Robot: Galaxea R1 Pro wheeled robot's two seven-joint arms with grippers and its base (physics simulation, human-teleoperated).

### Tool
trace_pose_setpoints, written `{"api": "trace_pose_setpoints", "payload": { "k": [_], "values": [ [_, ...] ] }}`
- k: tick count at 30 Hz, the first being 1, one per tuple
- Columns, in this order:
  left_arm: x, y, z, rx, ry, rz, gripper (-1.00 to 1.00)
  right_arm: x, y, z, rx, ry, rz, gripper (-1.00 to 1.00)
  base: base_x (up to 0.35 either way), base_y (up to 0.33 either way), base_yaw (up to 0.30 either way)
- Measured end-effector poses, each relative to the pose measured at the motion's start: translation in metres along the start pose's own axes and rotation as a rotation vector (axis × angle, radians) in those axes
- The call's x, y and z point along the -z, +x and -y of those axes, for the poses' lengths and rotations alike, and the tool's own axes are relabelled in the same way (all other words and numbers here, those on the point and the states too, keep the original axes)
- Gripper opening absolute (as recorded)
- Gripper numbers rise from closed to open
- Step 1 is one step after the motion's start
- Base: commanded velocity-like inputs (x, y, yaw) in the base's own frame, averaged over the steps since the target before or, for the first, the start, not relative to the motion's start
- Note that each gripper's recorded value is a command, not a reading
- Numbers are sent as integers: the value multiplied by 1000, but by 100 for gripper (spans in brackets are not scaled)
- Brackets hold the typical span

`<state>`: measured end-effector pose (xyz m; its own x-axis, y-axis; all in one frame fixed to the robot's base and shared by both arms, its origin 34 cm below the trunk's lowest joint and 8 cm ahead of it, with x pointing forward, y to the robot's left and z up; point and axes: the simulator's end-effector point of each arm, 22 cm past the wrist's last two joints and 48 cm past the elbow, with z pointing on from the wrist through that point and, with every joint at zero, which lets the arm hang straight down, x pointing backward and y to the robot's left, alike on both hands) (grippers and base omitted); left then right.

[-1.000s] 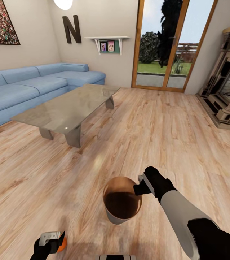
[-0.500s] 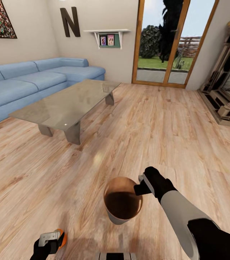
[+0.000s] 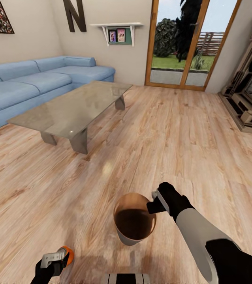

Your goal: Put the three can of soda from the living room inside the tash can in the kitchen.

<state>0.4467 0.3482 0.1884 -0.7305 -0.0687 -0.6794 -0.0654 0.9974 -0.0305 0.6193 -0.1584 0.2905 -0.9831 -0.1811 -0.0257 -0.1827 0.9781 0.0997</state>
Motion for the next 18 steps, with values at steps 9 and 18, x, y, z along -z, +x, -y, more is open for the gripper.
{"api": "trace_pose_setpoints", "payload": {
  "k": [9,18],
  "values": [
    [-2,13,-1,0,-2,-26,100,-16,7,1,0,-2,-28,-100,0,0,0],
    [-2,13,-1,-2,1,-26,100,-16,7,1,1,-1,-28,-100,114,12,0]
  ]
}}
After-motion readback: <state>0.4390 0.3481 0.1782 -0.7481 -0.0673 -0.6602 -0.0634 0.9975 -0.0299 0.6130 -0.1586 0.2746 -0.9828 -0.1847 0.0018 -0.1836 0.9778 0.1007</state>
